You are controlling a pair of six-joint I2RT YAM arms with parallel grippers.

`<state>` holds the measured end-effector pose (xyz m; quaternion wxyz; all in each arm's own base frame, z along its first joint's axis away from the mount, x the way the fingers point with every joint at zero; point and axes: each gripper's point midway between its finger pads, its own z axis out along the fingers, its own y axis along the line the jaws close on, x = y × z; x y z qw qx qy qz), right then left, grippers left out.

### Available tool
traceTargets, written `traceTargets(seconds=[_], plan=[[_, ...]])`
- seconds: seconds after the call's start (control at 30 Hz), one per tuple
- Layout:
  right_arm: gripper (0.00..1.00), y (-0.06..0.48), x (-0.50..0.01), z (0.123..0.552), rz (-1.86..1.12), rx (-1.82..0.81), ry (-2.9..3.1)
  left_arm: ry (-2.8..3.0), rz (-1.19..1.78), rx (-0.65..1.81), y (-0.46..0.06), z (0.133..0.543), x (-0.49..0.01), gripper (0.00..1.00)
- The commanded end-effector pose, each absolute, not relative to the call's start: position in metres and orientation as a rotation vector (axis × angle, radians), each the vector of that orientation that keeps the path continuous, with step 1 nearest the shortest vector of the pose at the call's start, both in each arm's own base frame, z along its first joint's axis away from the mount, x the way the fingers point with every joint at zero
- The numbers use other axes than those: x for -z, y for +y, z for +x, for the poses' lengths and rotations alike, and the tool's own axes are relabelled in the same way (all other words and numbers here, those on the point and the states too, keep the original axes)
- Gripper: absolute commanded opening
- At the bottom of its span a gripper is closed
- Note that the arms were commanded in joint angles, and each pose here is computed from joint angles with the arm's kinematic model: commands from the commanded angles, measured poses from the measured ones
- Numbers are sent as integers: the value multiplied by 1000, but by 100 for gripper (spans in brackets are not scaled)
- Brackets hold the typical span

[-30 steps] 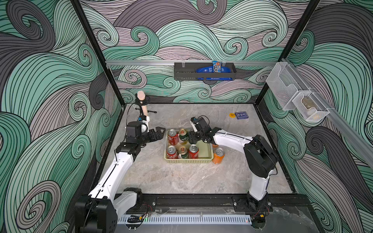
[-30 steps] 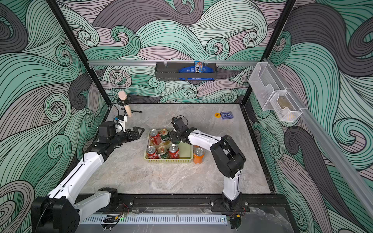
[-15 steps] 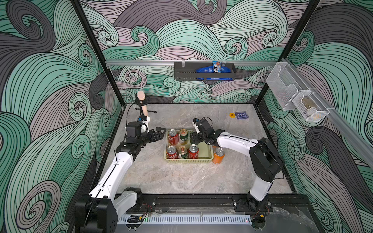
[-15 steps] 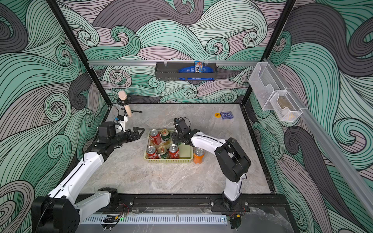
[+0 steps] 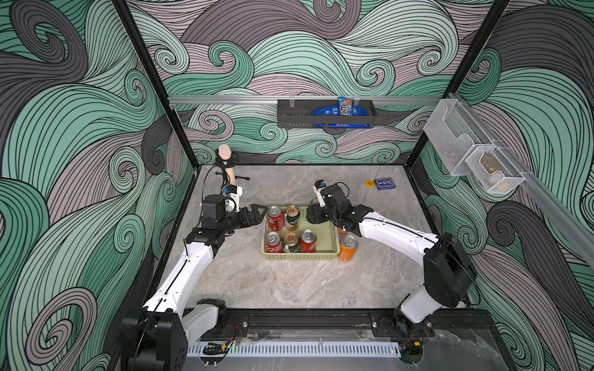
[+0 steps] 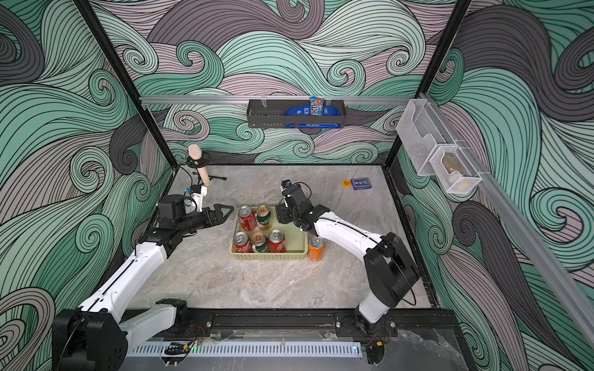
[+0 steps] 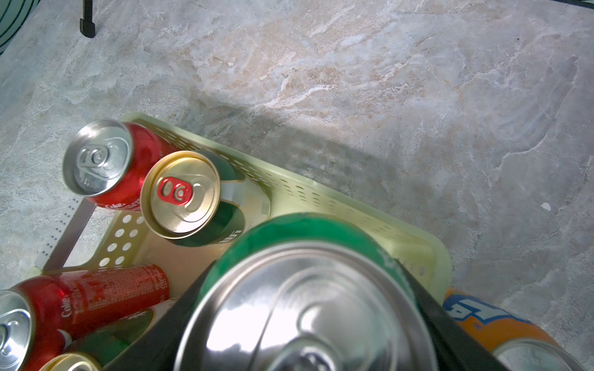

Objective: Take out the drinks from the basket
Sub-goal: Pick up the drink from the basket.

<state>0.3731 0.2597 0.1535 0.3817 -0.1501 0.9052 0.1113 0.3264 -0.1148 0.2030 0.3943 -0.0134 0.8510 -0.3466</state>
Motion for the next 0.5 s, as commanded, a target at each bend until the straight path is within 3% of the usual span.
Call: traceTargets(seconds=[0.0, 0.47], plan=[[53, 259, -198, 384, -338, -297, 2196, 2102, 21, 963, -124, 325, -218, 99], [54, 248, -231, 389, -318, -264, 2132, 2083, 77, 1121, -142, 318, -220, 99]])
